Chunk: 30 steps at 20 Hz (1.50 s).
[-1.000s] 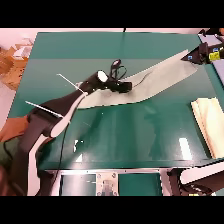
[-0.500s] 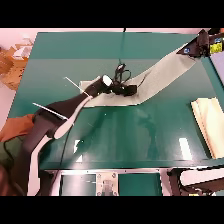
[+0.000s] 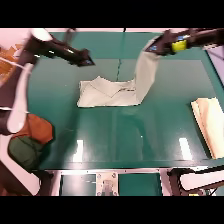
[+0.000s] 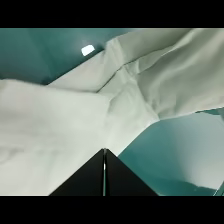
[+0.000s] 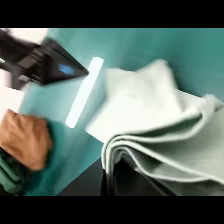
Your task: Fold the shirts.
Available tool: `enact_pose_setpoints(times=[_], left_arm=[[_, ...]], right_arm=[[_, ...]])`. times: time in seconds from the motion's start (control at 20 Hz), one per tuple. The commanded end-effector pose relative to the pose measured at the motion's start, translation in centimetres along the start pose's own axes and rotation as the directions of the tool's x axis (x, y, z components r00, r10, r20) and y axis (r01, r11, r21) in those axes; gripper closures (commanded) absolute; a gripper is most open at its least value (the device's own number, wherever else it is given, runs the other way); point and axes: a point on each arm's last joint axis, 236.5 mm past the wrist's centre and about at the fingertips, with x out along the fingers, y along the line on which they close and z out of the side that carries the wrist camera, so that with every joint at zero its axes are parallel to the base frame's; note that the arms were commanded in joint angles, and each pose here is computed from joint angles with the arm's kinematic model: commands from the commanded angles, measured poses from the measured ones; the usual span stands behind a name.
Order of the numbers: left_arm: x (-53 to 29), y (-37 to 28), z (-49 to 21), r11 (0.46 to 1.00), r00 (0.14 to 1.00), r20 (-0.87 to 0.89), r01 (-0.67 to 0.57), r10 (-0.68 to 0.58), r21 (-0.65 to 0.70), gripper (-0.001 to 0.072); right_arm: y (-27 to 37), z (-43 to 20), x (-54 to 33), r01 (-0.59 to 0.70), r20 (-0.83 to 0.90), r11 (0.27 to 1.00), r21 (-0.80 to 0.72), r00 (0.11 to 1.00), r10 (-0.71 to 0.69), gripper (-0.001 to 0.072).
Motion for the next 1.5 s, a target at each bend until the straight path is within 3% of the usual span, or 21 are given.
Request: enact_pose_setpoints(times=[0.0, 0.25, 0.3, 0.35, 0.4, 0.5, 0.6, 0.85, 1.15, 1.25, 1.45], left_arm=[[-9.7, 3.1, 0.2, 0.995, 0.994, 0.059, -0.093, 0.094, -0.027, 0.0679], [-14.2, 6.7, -1.1, 0.985, 0.986, 0.064, -0.149, 0.155, -0.09, 0.0679], [-14.4, 7.2, -1.4, 0.982, 0.984, 0.052, -0.166, 0.172, -0.093, 0.0679], [-14.4, 7.5, -1.7, 0.98, 0.982, 0.039, -0.182, 0.185, -0.084, 0.0679], [-14.5, 7.8, -2.1, 0.978, 0.98, 0.025, -0.196, 0.198, -0.07, 0.0679], [-14.5, 8.1, -2.3, 0.977, 0.978, 0.016, -0.208, 0.209, -0.053, 0.0679], [-14.5, 8.1, -2.3, 0.977, 0.978, 0.015, -0.209, 0.209, -0.039, 0.0679], [-14.5, 8.1, -2.2, 0.977, 0.977, 0.018, -0.21, 0.211, -0.037, 0.0679], [-14.5, 8.1, -2.2, 0.977, 0.977, 0.02, -0.21, 0.211, -0.038, 0.0679], [-14.5, 8.1, -2.2, 0.977, 0.977, 0.019, -0.21, 0.211, -0.038, 0.0679], [-14.5, 8.1, -2.2, 0.977, 0.977, 0.019, -0.21, 0.211, -0.038, 0.0679]], right_arm=[[3.4, -0.9, 10.5, -0.04, 0.044, 0.999, 0.001, 0.998, 0.04, 0.0691], [7.5, -8.3, 29.9, -0.088, 0.082, 0.994, 0.071, 0.993, 0.082, 0.0689], [7.4, -10.4, 33.0, -0.066, 0.094, 0.995, 0.074, 0.994, 0.059, 0.0589], [6.8, -12.7, 35.6, -0.04, 0.089, 0.997, 0.07, 0.995, 0.034, 0.0289], [6.4, -14.5, 36.9, -0.023, 0.057, 0.998, 0.054, 0.998, 0.02, 0.0173], [4.7, -15.2, 36.2, 0.011, -0.01, 1.0, -0.019, 1.0, -0.012, 0.0174], [2.1, -11.8, 32.1, 0.04, -0.029, 0.999, -0.035, 0.999, -0.041, 0.0174], [-8.0, -2.8, 15.8, 0.142, -0.006, 0.986, 0.09, 0.99, -0.142, 0.0174], [-20.2, -10.8, 11.0, 0.273, -0.206, 0.873, 0.404, 0.957, -0.204, 0.0173], [-21.1, -13.6, 12.6, 0.285, -0.266, 0.852, 0.439, 0.947, -0.18, 0.0174], [-18.2, -14.1, 17.8, 0.151, -0.228, 0.869, 0.47, 0.972, -0.046, 0.0173]])
